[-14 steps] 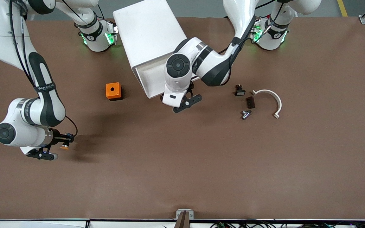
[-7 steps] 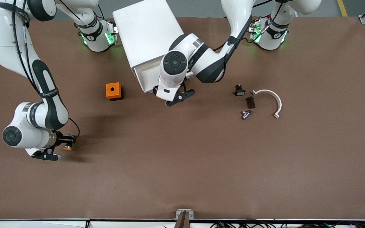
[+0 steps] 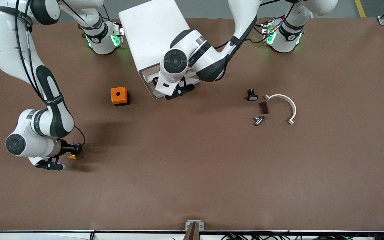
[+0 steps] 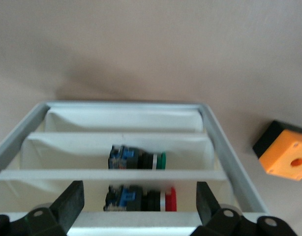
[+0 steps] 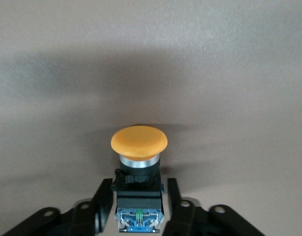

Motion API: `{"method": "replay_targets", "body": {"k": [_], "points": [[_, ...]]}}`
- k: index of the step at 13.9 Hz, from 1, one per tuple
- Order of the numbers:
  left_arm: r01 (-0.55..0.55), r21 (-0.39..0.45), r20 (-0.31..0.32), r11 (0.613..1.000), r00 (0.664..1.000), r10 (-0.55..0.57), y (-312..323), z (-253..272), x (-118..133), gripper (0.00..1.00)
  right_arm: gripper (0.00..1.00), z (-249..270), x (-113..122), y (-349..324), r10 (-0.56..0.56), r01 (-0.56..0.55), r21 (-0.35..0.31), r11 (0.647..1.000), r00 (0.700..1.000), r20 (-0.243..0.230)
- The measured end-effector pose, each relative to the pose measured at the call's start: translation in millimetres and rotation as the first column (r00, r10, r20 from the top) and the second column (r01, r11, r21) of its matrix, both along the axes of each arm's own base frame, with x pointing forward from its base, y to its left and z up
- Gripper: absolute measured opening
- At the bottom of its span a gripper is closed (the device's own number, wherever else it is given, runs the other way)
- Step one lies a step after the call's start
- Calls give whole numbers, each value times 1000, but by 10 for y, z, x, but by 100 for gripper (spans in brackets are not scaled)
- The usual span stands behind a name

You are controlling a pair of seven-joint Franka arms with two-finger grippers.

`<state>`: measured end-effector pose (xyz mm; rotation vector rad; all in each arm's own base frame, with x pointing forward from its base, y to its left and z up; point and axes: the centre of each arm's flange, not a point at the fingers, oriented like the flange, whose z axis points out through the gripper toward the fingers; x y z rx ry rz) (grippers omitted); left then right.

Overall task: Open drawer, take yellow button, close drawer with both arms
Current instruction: 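Close the drawer with the left gripper while the right gripper places the button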

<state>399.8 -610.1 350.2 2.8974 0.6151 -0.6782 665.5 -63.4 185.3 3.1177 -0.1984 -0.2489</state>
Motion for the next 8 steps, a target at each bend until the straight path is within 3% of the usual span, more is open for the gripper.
{"method": "replay_targets", "body": {"k": [4,8], "points": [[-22,-33,-68,999,998,19,-19,4,-115,100,99,173,117,-2,38,-38,1,999,999,39],[-32,-36,-82,999,996,29,5,-33,-100,100,100,652,169,-12,42,-42,-2,999,996,76]]}}
